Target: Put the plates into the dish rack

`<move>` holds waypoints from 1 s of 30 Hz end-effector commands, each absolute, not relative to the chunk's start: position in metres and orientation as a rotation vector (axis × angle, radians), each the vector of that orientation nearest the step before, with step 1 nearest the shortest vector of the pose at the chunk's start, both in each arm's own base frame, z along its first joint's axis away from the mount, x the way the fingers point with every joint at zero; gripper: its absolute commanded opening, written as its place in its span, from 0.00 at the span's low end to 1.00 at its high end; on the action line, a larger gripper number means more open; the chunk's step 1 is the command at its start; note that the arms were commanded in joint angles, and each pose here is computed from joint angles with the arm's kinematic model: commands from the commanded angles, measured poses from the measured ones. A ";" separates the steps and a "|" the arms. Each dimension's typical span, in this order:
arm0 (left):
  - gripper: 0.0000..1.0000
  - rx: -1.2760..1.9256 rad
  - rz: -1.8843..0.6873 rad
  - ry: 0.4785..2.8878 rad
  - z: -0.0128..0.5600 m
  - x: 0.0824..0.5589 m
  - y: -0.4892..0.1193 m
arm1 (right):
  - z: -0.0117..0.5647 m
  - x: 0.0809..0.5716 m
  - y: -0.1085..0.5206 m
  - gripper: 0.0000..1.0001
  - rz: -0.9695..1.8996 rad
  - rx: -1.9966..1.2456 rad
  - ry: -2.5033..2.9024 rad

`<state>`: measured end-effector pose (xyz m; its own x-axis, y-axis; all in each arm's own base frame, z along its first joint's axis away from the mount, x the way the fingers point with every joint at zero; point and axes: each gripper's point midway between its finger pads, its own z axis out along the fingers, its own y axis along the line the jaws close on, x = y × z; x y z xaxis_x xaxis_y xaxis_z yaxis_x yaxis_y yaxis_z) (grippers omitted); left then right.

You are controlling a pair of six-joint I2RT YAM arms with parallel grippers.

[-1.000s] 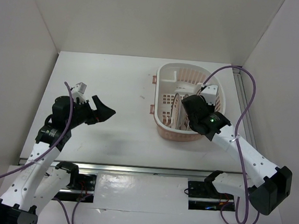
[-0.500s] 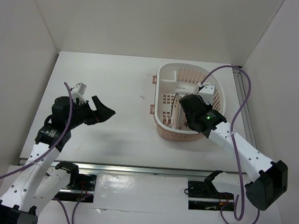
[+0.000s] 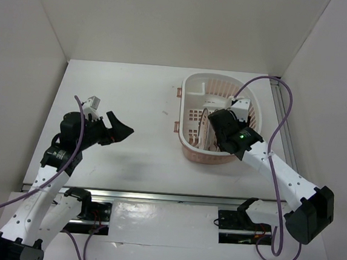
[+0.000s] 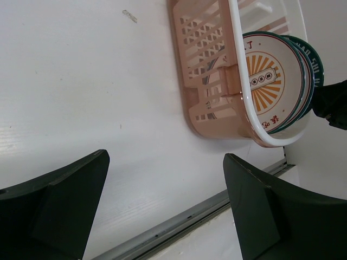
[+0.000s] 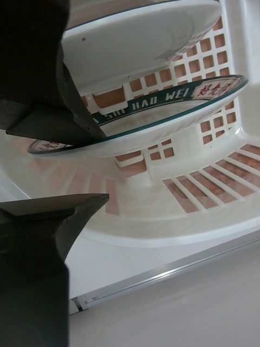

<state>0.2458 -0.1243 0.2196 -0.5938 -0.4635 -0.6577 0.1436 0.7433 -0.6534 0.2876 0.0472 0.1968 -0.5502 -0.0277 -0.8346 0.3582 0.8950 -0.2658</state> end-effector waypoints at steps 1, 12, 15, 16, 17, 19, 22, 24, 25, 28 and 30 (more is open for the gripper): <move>1.00 -0.204 -0.835 2.001 0.230 0.250 -0.122 | 0.204 0.291 0.043 0.47 -0.515 0.284 2.057; 1.00 -0.210 -0.837 2.009 0.228 0.251 -0.121 | 0.212 0.288 0.044 0.73 -0.496 0.325 2.068; 1.00 -0.207 -0.838 2.000 0.230 0.252 -0.121 | 0.218 0.288 0.044 0.77 -0.491 0.336 2.067; 1.00 -0.207 -0.838 2.000 0.230 0.252 -0.121 | 0.223 0.286 0.043 0.79 -0.481 0.342 2.060; 1.00 -0.201 -0.846 2.002 0.230 0.251 -0.123 | 0.225 0.285 0.042 0.84 -0.487 0.339 2.064; 1.00 -0.200 -0.847 2.002 0.230 0.251 -0.123 | 0.232 0.285 0.042 0.89 -0.477 0.353 2.059; 1.00 -0.197 -0.847 1.993 0.232 0.252 -0.123 | 0.242 0.284 0.043 1.00 -0.449 0.360 2.052; 1.00 -0.191 -0.856 1.994 0.232 0.251 -0.124 | 0.252 0.284 0.044 1.00 -0.423 0.361 2.043; 1.00 -0.191 -0.856 1.994 0.232 0.251 -0.124 | 0.254 0.283 0.046 1.00 -0.412 0.357 2.051; 1.00 -0.195 -0.855 2.004 0.230 0.253 -0.124 | 0.277 0.282 0.053 1.00 -0.330 0.338 2.033; 1.00 -0.197 -0.831 2.009 0.235 0.253 -0.121 | 0.294 0.279 0.060 1.00 -0.268 0.294 2.019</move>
